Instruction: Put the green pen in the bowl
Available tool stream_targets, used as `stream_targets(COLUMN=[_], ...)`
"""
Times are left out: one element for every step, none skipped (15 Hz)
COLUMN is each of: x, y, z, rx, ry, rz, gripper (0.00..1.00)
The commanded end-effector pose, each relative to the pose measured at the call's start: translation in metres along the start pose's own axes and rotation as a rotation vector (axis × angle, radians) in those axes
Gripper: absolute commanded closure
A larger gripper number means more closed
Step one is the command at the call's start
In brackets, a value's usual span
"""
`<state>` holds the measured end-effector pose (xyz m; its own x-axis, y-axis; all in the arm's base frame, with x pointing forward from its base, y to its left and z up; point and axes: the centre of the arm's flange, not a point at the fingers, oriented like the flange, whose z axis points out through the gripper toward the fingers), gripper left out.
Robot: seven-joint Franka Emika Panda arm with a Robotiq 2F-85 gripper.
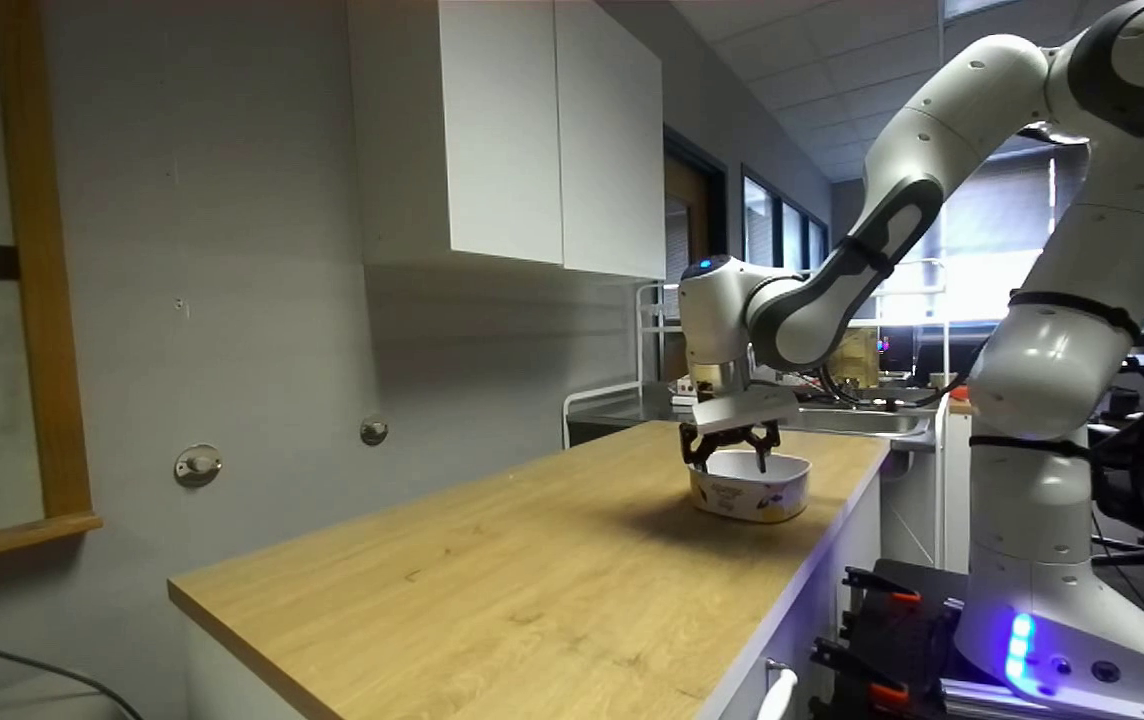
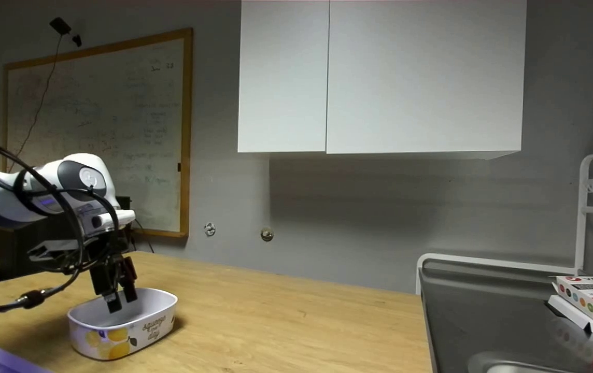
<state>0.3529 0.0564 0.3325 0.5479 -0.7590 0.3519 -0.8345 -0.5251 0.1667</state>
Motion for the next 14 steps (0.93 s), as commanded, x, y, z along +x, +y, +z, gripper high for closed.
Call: stream_targets(x=[-0.015, -0.014, -0.012, -0.01, -0.009, -0.006, -0.003, 0.001, 0.004, 0.007, 0.01, 0.015, 0.02, 0.027], y=[0.022, 0.023, 0.026, 0.029, 0.032, 0.036, 0.039, 0.043, 0.046, 0.05, 0.054, 0.057, 0.058, 0.058], z=[0.001, 0.0, -0.002, -0.005, -0.007, -0.011, -0.014, -0.019, -0.023, -0.029, -0.035, -0.042, -0.049, -0.055], rx=[0.004, 0.006, 0.01, 0.014, 0.018, 0.022, 0.029, 0.04, 0.055, 0.087, 0.128, 0.191, 0.25, 0.296], ry=[0.022, 0.028, 0.034, 0.041, 0.048, 0.057, 0.062, 0.065, 0.067, 0.057, 0.045, 0.031, 0.02, 0.002], rz=[0.033, 0.041, 0.051, 0.061, 0.075, 0.088, 0.098, 0.105, 0.108, 0.092, 0.069, 0.033, 0.01, -0.008], gripper=[0.0, 0.0, 0.0, 0.0, 0.0, 0.0, 0.0, 0.0, 0.0, 0.0, 0.0, 0.0, 0.0, 0.0])
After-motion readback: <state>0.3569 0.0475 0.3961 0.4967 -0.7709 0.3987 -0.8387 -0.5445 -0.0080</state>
